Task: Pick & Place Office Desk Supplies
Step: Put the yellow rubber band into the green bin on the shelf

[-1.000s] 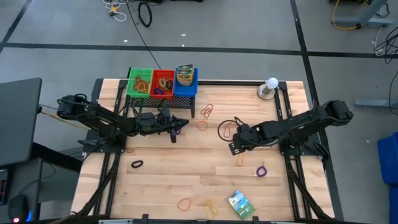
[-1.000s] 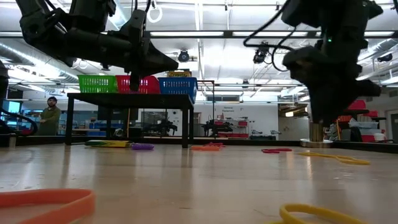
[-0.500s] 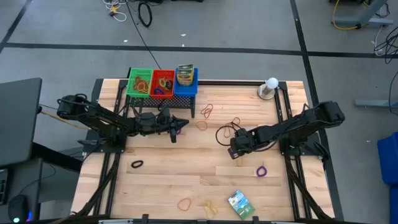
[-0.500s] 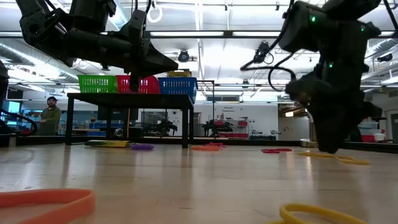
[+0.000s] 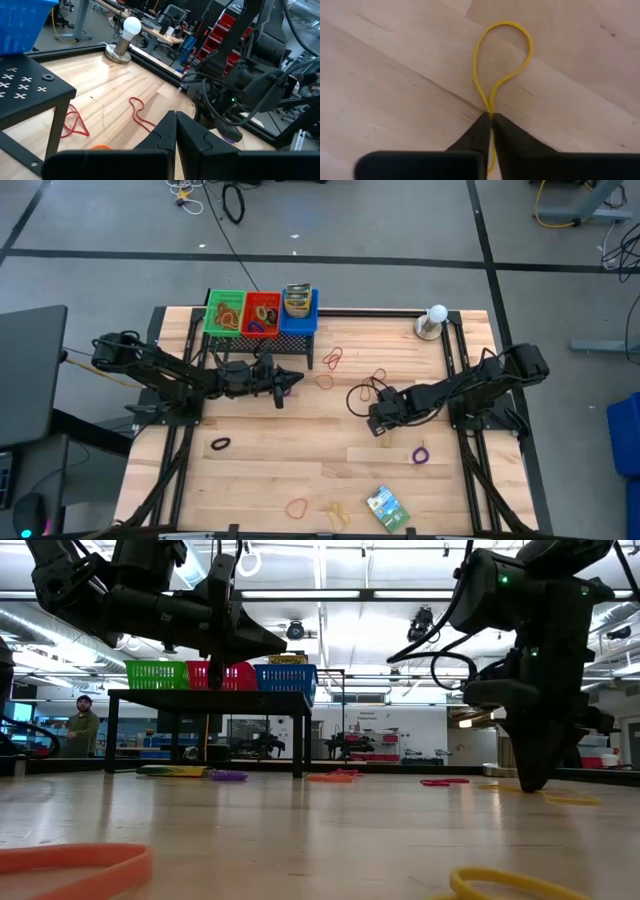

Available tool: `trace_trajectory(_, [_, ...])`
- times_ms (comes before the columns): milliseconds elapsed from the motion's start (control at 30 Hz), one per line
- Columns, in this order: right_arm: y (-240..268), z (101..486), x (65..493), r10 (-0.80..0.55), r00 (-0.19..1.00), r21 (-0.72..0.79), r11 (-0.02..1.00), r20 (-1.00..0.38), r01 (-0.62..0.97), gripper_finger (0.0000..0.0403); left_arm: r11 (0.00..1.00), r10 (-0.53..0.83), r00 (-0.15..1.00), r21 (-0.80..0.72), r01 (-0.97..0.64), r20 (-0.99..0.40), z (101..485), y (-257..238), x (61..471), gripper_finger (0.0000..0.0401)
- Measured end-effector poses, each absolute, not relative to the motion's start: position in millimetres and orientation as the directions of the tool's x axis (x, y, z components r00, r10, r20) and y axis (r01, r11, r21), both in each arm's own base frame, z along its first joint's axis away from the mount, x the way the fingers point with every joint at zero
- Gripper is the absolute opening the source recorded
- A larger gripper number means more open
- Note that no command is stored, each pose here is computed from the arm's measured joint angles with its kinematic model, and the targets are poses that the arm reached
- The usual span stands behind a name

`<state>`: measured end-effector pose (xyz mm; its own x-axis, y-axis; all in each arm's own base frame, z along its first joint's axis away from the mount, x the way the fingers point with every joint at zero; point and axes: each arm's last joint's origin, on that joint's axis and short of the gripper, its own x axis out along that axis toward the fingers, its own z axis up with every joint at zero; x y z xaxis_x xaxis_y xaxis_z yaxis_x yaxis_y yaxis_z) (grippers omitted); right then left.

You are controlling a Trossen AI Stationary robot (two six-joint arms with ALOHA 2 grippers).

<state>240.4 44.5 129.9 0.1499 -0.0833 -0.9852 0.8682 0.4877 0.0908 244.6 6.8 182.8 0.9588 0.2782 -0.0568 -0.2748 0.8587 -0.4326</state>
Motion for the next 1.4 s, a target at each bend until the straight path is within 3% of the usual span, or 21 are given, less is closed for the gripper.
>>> trace_trajectory(167, [45, 140, 247, -0.081, 0.237, 0.153, 0.556, -0.968, 0.817, 0.0006, 0.838, 0.277, 0.959, -0.474, -0.270, -0.057, 183, 7, 245, 0.0010])
trace_trajectory(433, [47, 180, 273, -0.143, 0.562, 0.318, 0.700, -0.815, 0.640, 0.0004, 0.722, 0.257, 0.964, -0.651, -0.234, -0.061, 183, 12, 245, 0.0033])
trace_trajectory(733, [43, 217, 303, -0.247, 0.793, 0.238, 0.867, -0.557, 0.438, 0.0002, 0.543, 0.169, 0.984, -0.827, -0.147, -0.064, 184, 22, 246, 0.0093])
trace_trajectory(867, [32, 228, 311, -0.264, 0.841, 0.247, 0.876, -0.472, 0.414, 0.0001, 0.647, 0.150, 0.988, -0.753, -0.120, -0.029, 194, 19, 252, 0.0117])
trace_trajectory(1067, [23, 242, 320, -0.224, 0.914, 0.308, 0.891, -0.338, 0.332, 0.0001, 0.887, 0.153, 0.985, -0.429, -0.172, -0.078, 209, 9, 269, 0.0146])
trace_trajectory(1200, [22, 247, 321, -0.219, 0.932, 0.322, 0.894, -0.289, 0.310, 0.0001, 0.944, 0.160, 0.984, -0.278, -0.177, -0.083, 224, 8, 278, 0.0163])
trace_trajectory(1400, [22, 249, 322, -0.218, 0.937, 0.325, 0.896, -0.272, 0.303, 0.0000, 0.975, 0.125, 0.988, -0.175, -0.140, -0.094, 232, 7, 284, 0.0169])
